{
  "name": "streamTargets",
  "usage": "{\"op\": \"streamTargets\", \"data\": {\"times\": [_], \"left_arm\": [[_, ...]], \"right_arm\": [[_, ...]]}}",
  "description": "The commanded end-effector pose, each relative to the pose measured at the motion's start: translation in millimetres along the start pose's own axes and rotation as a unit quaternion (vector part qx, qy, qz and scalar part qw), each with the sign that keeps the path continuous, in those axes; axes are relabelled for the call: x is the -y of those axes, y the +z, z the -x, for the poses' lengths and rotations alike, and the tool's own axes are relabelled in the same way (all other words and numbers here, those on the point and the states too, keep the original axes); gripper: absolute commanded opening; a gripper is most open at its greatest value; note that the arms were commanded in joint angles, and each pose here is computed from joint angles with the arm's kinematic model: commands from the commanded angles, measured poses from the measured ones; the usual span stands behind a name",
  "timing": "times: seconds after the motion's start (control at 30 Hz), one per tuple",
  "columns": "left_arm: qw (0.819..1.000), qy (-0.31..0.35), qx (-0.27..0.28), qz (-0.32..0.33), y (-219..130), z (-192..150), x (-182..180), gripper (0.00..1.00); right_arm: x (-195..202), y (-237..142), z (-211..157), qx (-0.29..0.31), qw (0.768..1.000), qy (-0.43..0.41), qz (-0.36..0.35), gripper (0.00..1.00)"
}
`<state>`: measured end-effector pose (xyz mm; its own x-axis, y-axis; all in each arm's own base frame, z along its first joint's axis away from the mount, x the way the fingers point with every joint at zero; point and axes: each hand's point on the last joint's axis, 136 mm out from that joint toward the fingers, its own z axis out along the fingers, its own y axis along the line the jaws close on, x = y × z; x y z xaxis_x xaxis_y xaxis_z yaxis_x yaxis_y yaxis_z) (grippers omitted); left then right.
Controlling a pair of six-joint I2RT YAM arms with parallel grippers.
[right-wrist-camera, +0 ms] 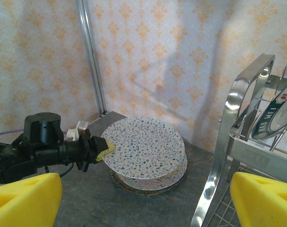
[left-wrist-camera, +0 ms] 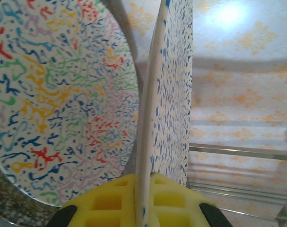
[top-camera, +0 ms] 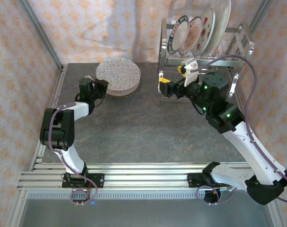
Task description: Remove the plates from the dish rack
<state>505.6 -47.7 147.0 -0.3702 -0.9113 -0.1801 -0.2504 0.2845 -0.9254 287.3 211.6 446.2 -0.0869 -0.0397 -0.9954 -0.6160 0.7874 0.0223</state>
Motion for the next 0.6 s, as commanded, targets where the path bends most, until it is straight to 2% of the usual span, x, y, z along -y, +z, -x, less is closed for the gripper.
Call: {"op": "streamTargets", "data": {"times": [0.0, 0.3, 0.47, 0.5, 0.57], "left_arm": [[0.997, 0.026, 0.026, -0.063, 4, 19, 36, 0.00], [0.999, 0.031, 0.014, -0.032, 24, 19, 8, 0.00], [0.999, 0.037, 0.014, -0.028, 27, 23, 7, 0.00], [0.999, 0.032, 0.010, -0.015, 33, 22, -7, 0.00], [0.999, 0.032, 0.006, -0.011, 36, 22, -10, 0.00]], "right_arm": [[2, -10, 18, 0.028, 1.000, 0.004, -0.009, 0.92], [3, -12, 19, 0.025, 1.000, 0.007, -0.014, 0.91], [4, -11, 18, 0.024, 1.000, 0.011, -0.016, 0.92], [3, -11, 18, 0.023, 1.000, 0.011, -0.015, 0.91], [4, -10, 18, 0.023, 1.000, 0.012, -0.015, 0.92]]}}
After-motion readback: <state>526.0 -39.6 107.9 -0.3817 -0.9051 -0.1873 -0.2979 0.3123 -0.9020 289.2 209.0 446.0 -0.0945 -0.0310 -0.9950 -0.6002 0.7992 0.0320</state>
